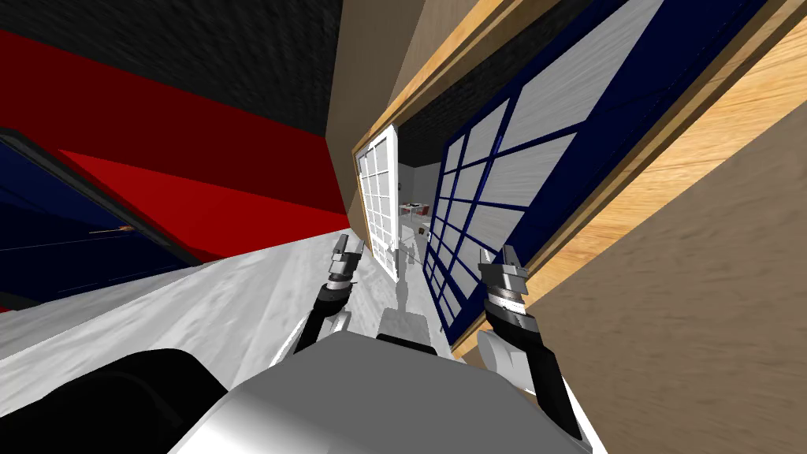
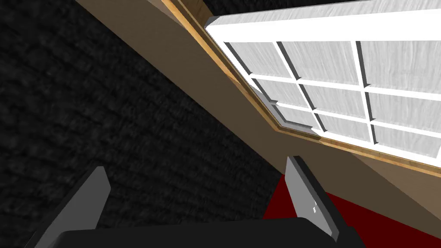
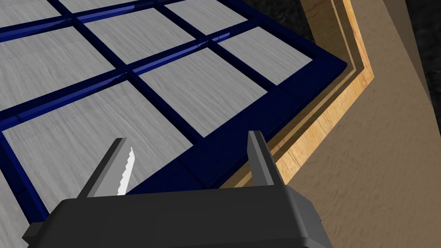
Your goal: Push the door open
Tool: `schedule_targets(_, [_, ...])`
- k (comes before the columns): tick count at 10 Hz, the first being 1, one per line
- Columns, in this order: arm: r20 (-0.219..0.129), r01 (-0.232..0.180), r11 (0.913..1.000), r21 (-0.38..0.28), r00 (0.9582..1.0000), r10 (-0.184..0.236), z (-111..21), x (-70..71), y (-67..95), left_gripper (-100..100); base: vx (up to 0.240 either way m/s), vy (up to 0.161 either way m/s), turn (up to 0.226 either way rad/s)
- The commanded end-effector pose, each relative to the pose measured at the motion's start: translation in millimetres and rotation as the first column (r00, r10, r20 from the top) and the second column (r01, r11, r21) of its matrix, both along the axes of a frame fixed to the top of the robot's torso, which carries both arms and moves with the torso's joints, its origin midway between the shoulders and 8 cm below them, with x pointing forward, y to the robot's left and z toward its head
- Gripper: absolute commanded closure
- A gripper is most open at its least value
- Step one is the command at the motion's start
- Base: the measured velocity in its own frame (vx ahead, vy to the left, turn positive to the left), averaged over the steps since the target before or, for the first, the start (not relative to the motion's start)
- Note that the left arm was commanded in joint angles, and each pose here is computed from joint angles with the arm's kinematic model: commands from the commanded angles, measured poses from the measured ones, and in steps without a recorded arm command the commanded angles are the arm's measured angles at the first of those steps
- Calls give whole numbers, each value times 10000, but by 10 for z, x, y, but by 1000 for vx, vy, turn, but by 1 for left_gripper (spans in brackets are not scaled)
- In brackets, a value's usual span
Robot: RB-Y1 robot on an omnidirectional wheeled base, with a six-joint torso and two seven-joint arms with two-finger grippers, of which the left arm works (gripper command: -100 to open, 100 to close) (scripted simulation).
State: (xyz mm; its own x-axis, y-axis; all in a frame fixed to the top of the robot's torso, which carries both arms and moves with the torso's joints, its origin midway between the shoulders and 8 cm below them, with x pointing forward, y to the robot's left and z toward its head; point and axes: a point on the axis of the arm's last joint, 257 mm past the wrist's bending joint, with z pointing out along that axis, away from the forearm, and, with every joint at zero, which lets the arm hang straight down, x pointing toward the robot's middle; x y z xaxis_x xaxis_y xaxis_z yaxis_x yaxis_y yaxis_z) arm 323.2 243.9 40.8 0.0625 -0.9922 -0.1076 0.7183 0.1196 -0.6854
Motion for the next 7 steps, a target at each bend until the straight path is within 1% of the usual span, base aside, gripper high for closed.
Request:
schedule_targets(1, [-193,462,9976,-507,9987,-472,-123,65,-22,-100,97,-19,-99])
schedule_targets(2, [-247,596,9960,-663,9978,-614,-161,84,-30,-100,82,107,-143])
schedule_targets(3, [-363,893,9908,-1022,9950,-934,-247,126,-47,-100,92,132,-119])
schedule_targets(4, [-430,1072,9863,-1251,9926,-1134,-302,152,-58,-100,76,121,-93])
schedule_targets(6, [-553,1416,9750,-1712,9867,-1530,-413,203,-81,-100,53,103,-76])
schedule_targets(7, [-620,1611,9666,-1994,9823,-1766,-481,232,-97,-100,63,83,-101])
